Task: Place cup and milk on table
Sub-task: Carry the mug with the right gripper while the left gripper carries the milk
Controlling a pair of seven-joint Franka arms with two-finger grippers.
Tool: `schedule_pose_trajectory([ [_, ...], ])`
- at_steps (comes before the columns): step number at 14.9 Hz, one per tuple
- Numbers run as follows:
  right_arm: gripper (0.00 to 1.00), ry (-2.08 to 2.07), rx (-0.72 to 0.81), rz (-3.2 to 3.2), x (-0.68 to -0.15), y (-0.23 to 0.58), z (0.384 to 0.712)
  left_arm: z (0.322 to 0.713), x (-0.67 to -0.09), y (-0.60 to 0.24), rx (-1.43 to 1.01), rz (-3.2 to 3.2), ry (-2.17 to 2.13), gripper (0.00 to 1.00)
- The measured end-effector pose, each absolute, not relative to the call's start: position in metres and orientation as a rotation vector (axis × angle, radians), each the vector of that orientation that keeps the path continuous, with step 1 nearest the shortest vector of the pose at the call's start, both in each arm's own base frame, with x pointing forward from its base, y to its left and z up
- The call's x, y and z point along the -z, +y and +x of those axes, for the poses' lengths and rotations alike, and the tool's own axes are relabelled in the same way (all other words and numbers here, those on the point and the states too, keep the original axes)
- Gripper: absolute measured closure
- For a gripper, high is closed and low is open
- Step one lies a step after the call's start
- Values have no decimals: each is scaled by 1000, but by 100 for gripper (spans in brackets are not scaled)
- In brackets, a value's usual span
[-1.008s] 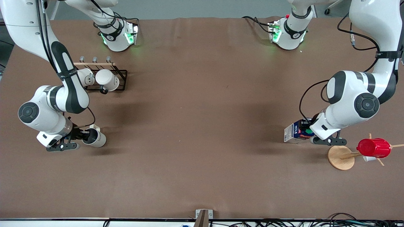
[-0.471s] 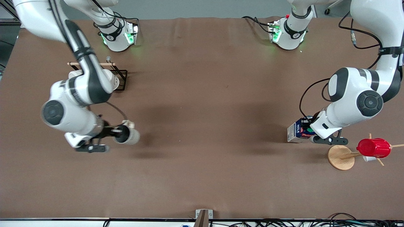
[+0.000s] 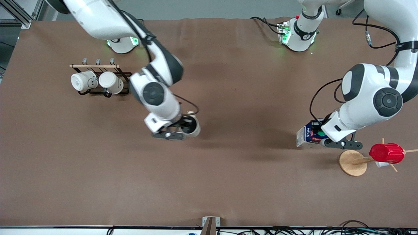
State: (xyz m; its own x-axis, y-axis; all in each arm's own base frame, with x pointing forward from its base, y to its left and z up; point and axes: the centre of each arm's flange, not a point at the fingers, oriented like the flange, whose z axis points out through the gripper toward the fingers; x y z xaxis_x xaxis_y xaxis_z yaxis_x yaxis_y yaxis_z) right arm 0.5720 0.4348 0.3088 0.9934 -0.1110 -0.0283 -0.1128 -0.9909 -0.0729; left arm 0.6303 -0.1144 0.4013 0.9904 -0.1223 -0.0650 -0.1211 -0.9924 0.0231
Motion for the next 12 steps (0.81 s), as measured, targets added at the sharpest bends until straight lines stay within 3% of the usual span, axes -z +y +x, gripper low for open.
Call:
schedule_pose_trajectory([
  [4,96,140,25,-3073,-268,489,546,622,-417,-159,109,3099,-177,70],
  [9,94,129,47,-3097,-255,485,552,602,-418,-247,119,3072,-142,69],
  [10,90,129,47,-3098,-255,485,552,598,-412,-262,135,3071,-132,68],
  [12,71,130,48,-3097,-255,485,552,591,-395,-287,180,3068,-133,68],
])
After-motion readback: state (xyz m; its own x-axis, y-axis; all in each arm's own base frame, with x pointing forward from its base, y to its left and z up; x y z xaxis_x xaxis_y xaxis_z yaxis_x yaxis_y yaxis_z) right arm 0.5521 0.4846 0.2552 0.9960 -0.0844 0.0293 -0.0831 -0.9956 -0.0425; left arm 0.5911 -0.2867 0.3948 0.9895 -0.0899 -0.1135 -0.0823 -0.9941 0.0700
